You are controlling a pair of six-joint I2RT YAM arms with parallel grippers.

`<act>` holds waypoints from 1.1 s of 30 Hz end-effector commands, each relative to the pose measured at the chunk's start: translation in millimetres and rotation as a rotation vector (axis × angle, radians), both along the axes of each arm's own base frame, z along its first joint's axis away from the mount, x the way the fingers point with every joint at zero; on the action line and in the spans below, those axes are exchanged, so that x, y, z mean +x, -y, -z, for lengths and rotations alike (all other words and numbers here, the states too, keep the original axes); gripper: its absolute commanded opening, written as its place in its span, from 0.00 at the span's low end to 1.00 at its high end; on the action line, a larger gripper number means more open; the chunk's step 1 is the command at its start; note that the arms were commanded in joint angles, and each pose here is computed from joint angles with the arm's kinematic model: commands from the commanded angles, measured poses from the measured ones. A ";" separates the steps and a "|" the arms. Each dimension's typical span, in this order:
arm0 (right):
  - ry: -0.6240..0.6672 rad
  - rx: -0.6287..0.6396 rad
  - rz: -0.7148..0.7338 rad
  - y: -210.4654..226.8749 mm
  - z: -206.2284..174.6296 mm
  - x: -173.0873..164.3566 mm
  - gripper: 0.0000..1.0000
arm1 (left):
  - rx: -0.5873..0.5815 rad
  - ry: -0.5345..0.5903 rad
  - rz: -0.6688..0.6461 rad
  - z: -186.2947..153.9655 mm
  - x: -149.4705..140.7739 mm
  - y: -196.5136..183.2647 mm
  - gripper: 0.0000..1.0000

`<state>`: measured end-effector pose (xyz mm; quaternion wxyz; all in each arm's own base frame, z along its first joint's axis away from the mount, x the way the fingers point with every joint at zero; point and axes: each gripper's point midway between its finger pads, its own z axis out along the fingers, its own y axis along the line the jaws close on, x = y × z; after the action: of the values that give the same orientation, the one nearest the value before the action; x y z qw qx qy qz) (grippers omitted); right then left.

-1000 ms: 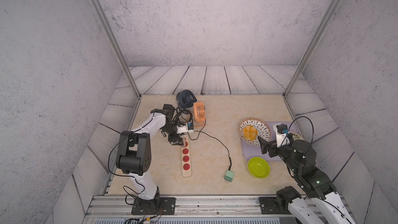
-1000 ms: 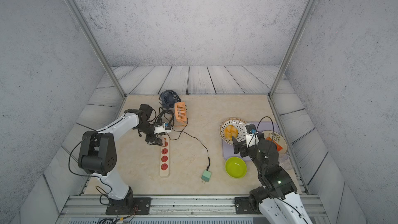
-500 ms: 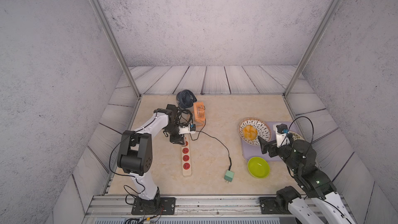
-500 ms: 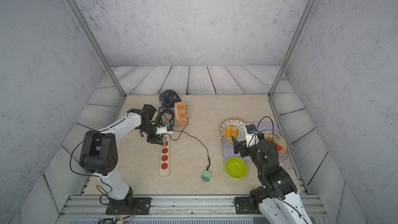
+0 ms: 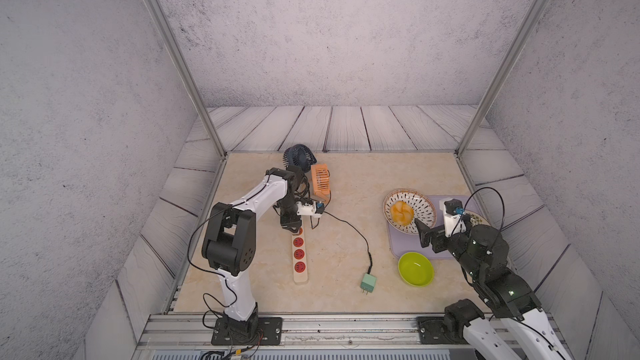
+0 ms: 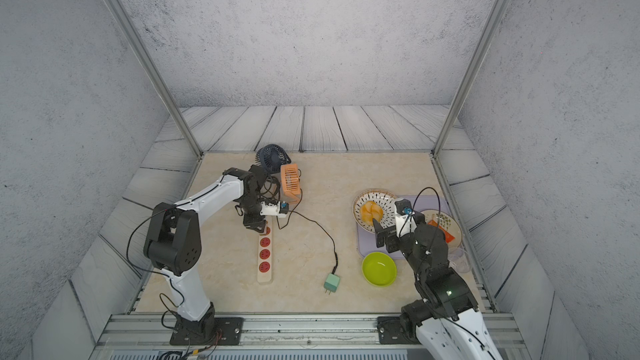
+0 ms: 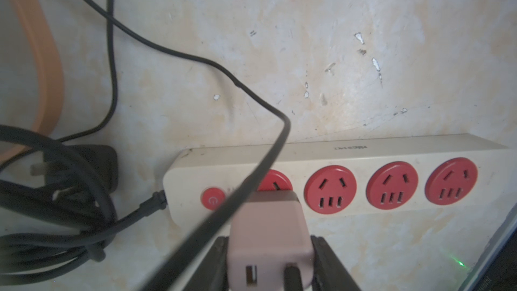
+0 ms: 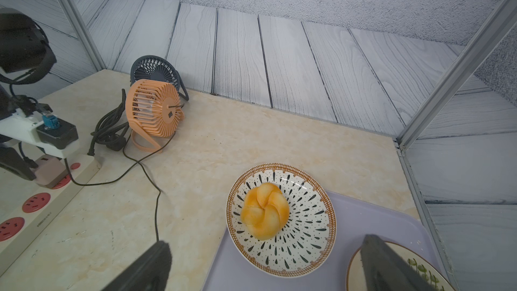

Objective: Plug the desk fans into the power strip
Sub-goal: Insert the plug into the socket.

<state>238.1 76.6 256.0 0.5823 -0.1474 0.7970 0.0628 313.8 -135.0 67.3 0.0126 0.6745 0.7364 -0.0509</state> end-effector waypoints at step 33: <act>0.001 -0.010 0.001 0.3 3.5 1.4 0.99 | 0.225 -0.146 0.062 72.4 -17.6 -5.1 0.00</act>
<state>238.3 76.8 253.2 0.5799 -0.1482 0.7987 0.0626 313.0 -135.6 61.6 -0.0529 0.6871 0.7246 0.0056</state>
